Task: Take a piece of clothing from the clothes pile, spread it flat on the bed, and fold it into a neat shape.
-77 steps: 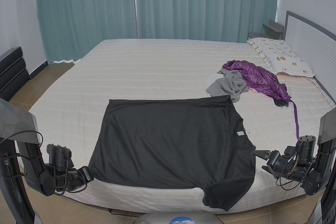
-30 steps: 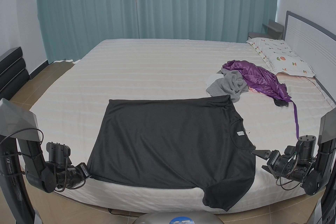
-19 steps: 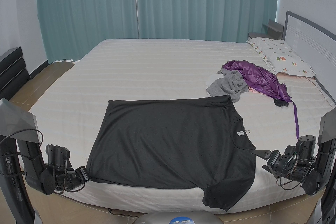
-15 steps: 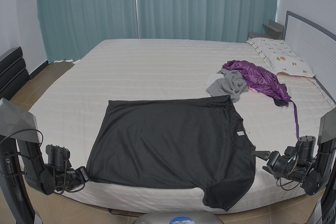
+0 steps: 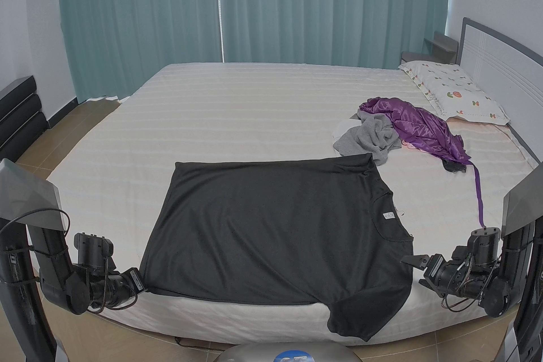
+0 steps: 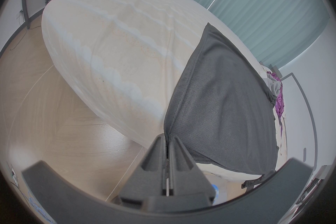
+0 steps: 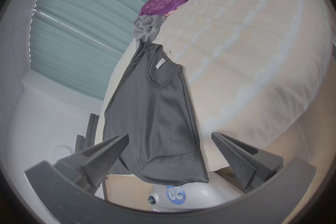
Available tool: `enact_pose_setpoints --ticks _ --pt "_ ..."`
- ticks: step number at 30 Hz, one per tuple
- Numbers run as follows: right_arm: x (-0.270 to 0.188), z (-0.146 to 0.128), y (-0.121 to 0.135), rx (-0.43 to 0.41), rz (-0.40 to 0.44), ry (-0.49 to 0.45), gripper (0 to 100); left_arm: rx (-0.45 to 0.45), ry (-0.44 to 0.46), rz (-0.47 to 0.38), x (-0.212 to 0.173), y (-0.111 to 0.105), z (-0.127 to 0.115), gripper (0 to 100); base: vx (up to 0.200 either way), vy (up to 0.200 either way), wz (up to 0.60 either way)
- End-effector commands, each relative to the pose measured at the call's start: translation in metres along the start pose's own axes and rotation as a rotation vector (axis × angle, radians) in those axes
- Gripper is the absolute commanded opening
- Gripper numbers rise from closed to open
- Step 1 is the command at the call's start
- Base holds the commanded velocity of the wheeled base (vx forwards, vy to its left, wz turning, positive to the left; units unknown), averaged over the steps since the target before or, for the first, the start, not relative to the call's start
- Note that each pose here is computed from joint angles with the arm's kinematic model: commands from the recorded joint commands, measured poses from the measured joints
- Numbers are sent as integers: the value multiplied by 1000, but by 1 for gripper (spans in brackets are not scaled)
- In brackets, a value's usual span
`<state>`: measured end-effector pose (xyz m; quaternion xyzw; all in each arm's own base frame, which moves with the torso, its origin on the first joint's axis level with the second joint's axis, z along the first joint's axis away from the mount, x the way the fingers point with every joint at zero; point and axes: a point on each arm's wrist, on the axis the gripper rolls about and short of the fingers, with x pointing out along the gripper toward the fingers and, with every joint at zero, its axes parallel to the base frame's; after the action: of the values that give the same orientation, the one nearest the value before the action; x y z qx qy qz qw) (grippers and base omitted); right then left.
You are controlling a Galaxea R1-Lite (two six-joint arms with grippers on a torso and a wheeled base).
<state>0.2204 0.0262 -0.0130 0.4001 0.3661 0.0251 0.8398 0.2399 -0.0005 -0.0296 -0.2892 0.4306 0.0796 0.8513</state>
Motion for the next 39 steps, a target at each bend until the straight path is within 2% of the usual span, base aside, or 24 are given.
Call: enact_pose_setpoints --ticks 1,15,16,39 --pt "12 -1 -4 1 -6 13 100 -3 1 1 1 0 0 0 0 0 0" --pt "30 2 -10 4 -10 10 100 -3 4 2 2 0 0 0 0 0 0" --pt "31 2 -11 5 -12 10 0 -3 4 2 2 0 0 0 0 0 0" --pt "13 5 -19 23 -55 -9 0 -3 5 3 2 0 0 0 0 0 0"
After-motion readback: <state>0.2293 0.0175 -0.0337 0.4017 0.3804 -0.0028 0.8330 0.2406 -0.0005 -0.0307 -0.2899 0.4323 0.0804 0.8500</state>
